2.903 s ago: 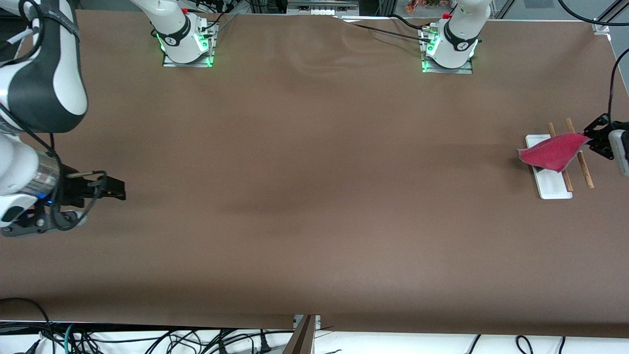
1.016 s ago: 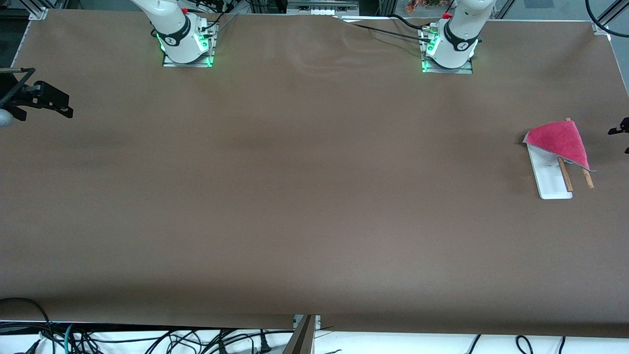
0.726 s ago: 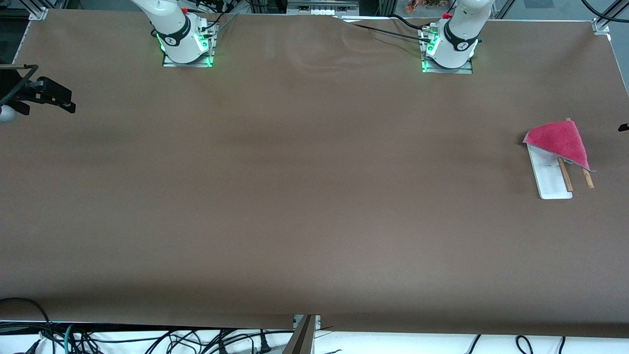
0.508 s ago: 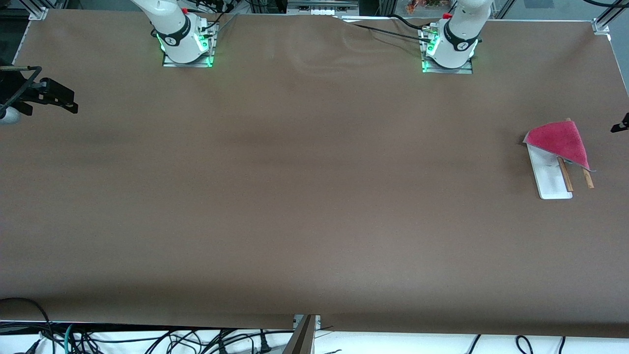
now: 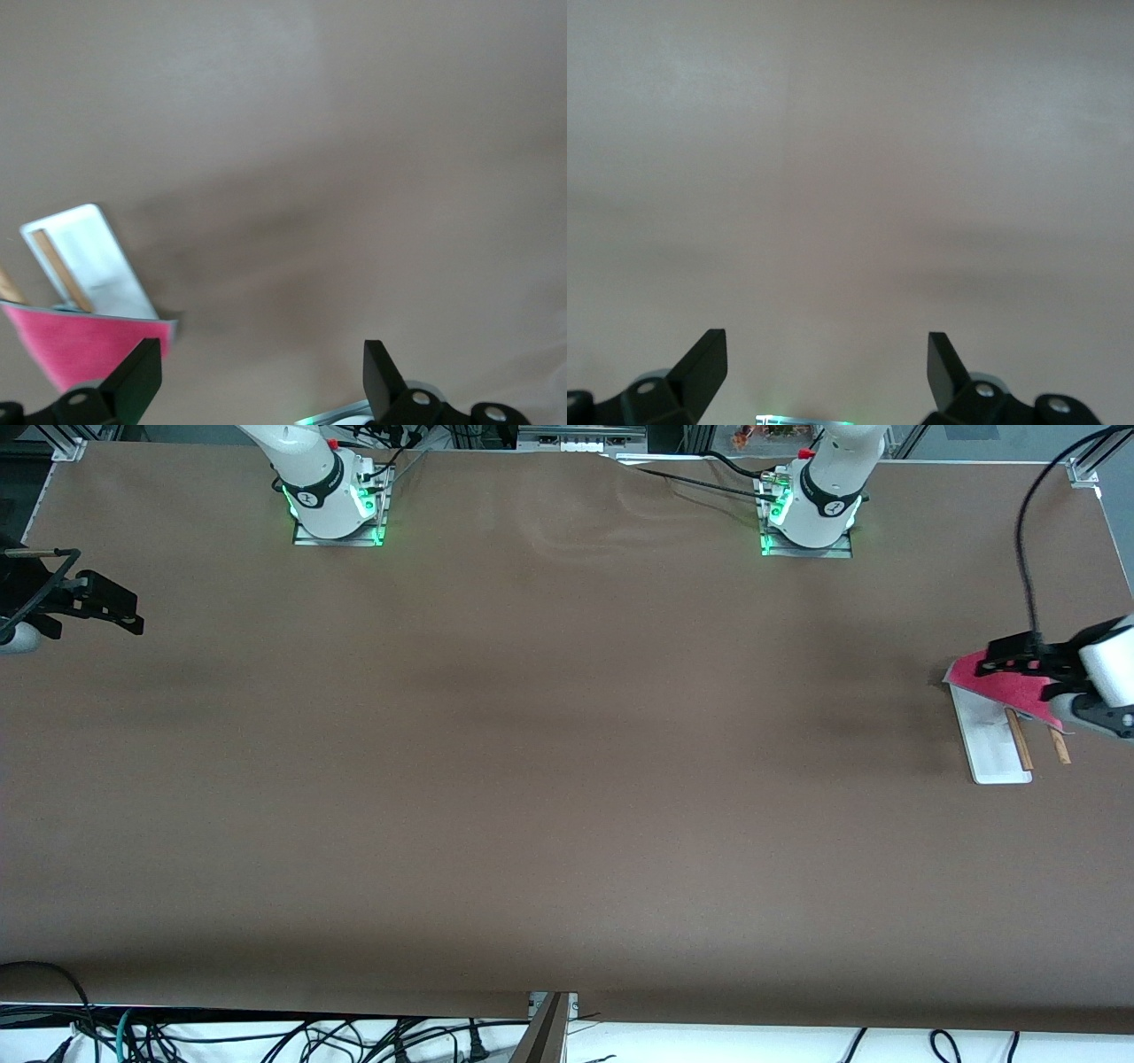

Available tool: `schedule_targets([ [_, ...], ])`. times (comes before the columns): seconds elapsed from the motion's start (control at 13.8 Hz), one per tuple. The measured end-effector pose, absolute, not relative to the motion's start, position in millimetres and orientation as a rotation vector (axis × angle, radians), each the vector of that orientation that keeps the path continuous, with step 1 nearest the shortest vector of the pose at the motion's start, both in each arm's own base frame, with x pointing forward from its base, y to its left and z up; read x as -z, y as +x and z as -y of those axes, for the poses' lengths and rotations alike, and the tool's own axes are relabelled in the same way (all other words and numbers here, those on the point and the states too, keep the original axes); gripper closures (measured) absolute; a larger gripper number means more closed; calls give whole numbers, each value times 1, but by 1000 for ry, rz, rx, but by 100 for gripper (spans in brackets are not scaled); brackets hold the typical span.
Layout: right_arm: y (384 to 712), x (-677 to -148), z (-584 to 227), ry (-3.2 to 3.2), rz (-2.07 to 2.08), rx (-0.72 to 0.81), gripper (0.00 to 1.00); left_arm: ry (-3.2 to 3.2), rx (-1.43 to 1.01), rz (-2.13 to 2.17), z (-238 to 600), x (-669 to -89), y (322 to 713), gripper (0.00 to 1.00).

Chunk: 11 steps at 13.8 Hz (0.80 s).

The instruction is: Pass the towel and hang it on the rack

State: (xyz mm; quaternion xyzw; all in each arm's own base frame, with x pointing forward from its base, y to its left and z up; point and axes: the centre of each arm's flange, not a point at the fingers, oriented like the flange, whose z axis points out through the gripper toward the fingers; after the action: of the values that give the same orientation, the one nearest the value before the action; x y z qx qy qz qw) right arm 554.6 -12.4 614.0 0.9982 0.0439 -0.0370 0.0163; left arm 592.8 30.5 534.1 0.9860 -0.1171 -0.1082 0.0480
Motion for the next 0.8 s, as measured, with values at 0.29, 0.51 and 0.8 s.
schedule_targets([
  [0.29, 556, -612, 13, 3104, -135, 118, 0, 3048, 310, 253, 48, -546, 589, 0],
  [0.51, 558, -609, 11, 3104, -136, 126, 0, 3132, 244, 174, 50, -551, 593, 0],
  [0.8, 558, -609, 10, 3104, -140, 125, 0, 3173, 56, 27, 18, -566, 594, 0],
])
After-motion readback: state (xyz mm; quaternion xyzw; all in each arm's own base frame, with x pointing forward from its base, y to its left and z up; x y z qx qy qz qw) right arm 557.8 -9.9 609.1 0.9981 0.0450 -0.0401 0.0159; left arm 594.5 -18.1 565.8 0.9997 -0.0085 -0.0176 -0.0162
